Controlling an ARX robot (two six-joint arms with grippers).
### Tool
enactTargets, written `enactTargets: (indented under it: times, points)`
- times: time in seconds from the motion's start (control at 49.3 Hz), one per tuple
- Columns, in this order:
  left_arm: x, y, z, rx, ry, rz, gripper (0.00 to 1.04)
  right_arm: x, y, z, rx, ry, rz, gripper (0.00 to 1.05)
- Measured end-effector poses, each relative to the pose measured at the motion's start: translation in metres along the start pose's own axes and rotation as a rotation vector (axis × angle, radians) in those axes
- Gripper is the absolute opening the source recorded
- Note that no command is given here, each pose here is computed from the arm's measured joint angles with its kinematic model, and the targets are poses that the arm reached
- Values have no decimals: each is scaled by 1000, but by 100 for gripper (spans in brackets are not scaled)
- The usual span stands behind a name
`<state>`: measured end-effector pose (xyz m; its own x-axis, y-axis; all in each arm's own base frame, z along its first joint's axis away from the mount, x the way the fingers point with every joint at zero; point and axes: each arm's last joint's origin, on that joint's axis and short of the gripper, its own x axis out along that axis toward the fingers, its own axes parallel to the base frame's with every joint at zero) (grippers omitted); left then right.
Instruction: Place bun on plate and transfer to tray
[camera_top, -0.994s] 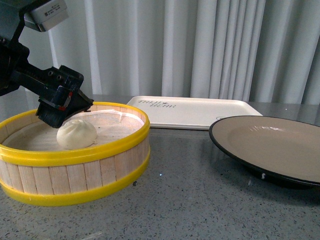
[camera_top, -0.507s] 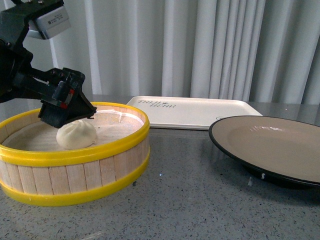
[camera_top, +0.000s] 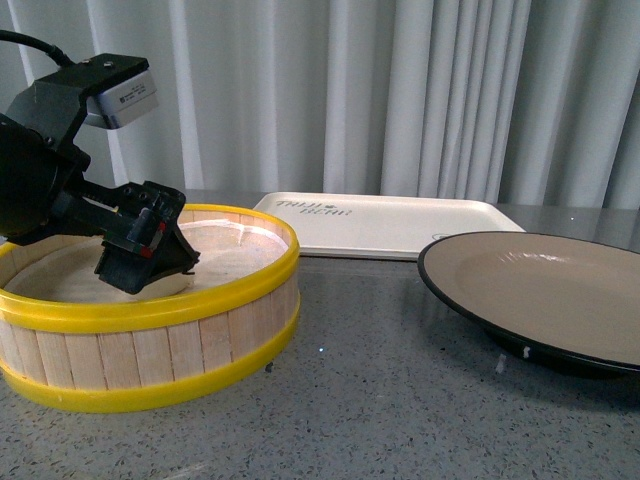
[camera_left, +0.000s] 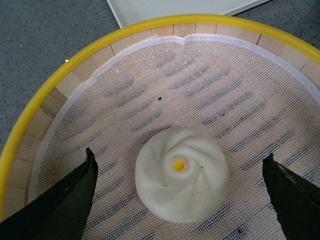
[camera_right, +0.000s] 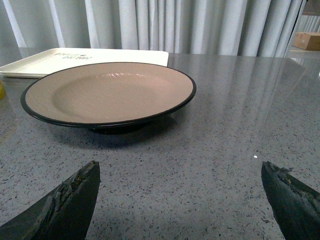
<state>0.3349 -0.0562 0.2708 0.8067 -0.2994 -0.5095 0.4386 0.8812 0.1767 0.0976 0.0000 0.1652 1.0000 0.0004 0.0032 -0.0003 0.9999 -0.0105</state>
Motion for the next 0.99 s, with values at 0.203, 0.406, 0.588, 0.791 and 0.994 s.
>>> enactTargets:
  times: [0.203, 0.406, 0.588, 0.791, 0.994]
  points:
    - [6, -2, -1, -8, 7, -8, 98, 0, 0, 0, 0, 0, 0, 96]
    - [10, -3, 0, -12, 11, 3, 76, 0, 0, 0, 0, 0, 0, 96]
    - [12, -5, -1, -13, 12, -2, 40, 0, 0, 0, 0, 0, 0, 96]
    - [9, -7, 4, -28, -13, -26, 8, 0, 0, 0, 0, 0, 0, 96]
    - [-9, -13, 26, -38, -154, -105, 4, 0, 0, 0, 0, 0, 0, 96]
